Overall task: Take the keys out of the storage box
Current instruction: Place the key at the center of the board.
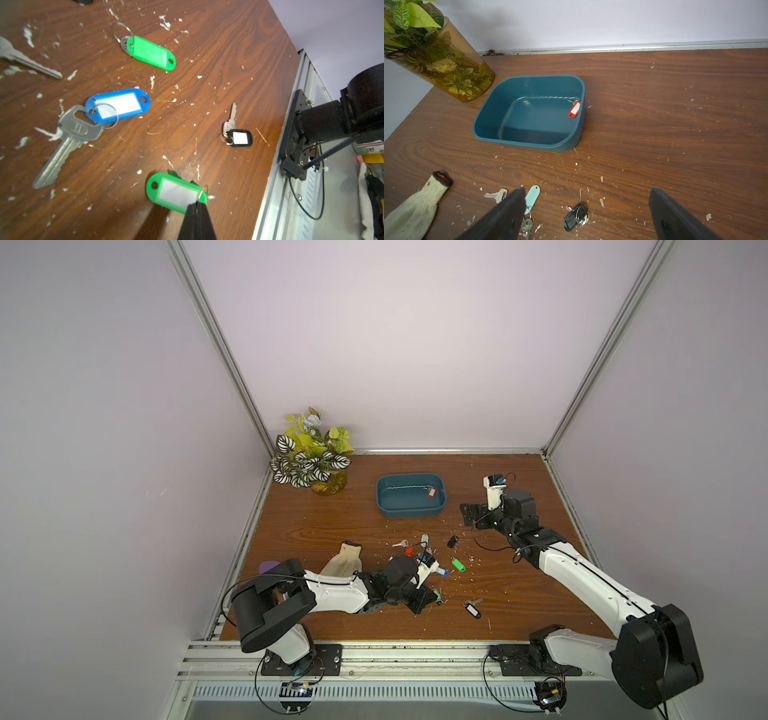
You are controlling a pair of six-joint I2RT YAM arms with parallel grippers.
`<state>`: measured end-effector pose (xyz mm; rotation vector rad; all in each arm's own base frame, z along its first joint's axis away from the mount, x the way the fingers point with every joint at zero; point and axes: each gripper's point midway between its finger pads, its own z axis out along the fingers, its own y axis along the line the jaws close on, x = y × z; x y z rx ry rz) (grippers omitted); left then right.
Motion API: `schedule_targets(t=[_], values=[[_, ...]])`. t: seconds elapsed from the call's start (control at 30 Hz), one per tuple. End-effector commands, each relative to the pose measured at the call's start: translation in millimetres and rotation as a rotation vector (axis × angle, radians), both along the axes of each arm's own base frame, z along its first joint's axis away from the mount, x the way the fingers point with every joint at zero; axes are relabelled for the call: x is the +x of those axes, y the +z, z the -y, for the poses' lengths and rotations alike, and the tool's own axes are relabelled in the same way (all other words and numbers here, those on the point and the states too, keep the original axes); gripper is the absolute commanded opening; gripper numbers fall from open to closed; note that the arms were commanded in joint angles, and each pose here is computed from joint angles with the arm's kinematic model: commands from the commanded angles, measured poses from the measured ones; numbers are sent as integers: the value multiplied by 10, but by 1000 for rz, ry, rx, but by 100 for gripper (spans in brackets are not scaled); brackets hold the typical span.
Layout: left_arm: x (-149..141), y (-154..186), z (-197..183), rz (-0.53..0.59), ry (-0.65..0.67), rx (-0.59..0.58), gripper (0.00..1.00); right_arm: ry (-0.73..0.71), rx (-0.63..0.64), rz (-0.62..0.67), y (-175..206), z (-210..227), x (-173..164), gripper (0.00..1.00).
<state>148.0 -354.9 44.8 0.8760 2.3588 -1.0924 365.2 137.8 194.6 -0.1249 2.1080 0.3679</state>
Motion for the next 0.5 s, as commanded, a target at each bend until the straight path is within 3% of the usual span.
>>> schedule_targets(t=[0.0,0.17,0.23,0.27,0.47], values=[[-25,29,112,-11,-23,-31,17,0,20,52,169,-36,53,100],[60,28,-5,33,20,25,52,54,39,35,121,-163,61,100],[151,133,-89,66,51,24,87,102,39,12,69,-295,68,100],[205,193,-135,81,69,20,96,125,31,2,47,-369,72,100],[735,846,-550,259,273,-39,99,200,-90,-31,6,-854,235,99]])
